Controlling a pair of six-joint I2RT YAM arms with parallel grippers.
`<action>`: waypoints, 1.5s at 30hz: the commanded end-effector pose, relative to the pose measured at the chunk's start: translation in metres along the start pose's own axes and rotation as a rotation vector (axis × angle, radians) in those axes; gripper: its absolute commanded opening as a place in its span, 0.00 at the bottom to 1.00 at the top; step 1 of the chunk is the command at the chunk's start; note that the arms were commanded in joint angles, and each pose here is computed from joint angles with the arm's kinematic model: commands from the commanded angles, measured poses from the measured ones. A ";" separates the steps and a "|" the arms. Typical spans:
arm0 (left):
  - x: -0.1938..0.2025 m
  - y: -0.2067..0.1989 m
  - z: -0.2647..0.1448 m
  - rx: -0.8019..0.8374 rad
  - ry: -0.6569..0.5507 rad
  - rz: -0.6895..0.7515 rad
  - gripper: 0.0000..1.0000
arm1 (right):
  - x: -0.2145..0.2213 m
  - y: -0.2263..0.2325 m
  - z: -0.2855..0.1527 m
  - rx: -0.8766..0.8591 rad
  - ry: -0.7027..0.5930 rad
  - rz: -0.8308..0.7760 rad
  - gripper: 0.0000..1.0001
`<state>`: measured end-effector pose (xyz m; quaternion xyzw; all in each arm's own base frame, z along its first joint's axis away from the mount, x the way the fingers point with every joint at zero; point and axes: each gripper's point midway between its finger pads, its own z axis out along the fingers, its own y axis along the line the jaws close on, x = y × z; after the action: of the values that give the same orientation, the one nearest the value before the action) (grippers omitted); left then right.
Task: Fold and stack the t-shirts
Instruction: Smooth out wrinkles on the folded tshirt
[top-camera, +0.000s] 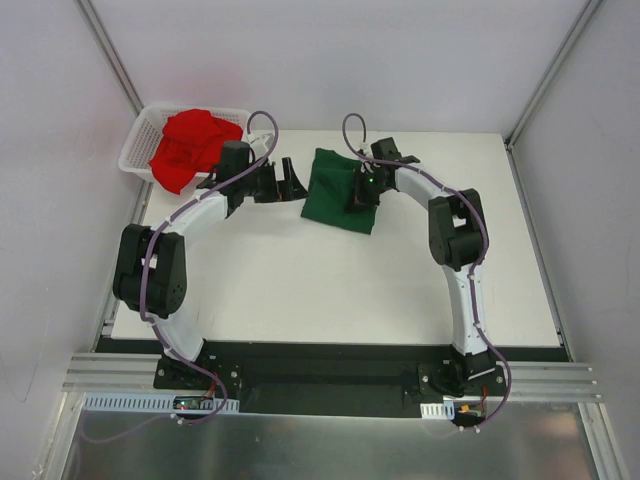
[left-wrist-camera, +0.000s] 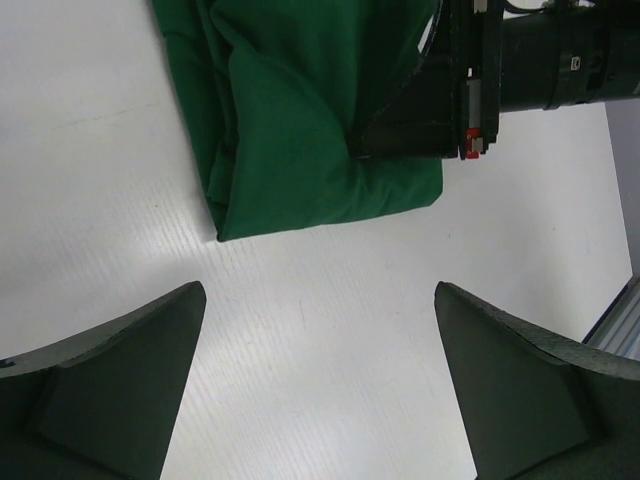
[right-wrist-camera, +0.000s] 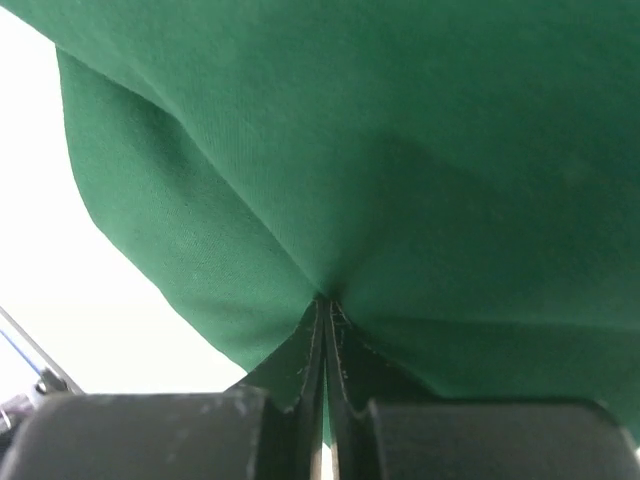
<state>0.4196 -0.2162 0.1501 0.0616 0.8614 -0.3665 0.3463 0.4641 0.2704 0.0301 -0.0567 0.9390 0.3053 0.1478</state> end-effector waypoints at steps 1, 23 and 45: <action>-0.016 -0.013 -0.017 0.020 -0.069 0.036 0.99 | 0.054 0.006 -0.017 0.051 0.134 -0.027 0.01; -0.015 -0.030 -0.038 0.048 -0.094 0.046 0.99 | 0.260 0.057 -0.113 0.184 0.252 -0.192 0.08; 0.018 -0.086 -0.046 0.337 0.036 0.138 0.69 | 0.173 0.002 -0.147 0.195 -0.140 -0.122 0.56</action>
<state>0.3692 -0.2317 0.2059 0.1236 0.8160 -0.4446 0.3481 0.2429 0.1839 0.0870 -0.0899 0.9595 0.1748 0.2018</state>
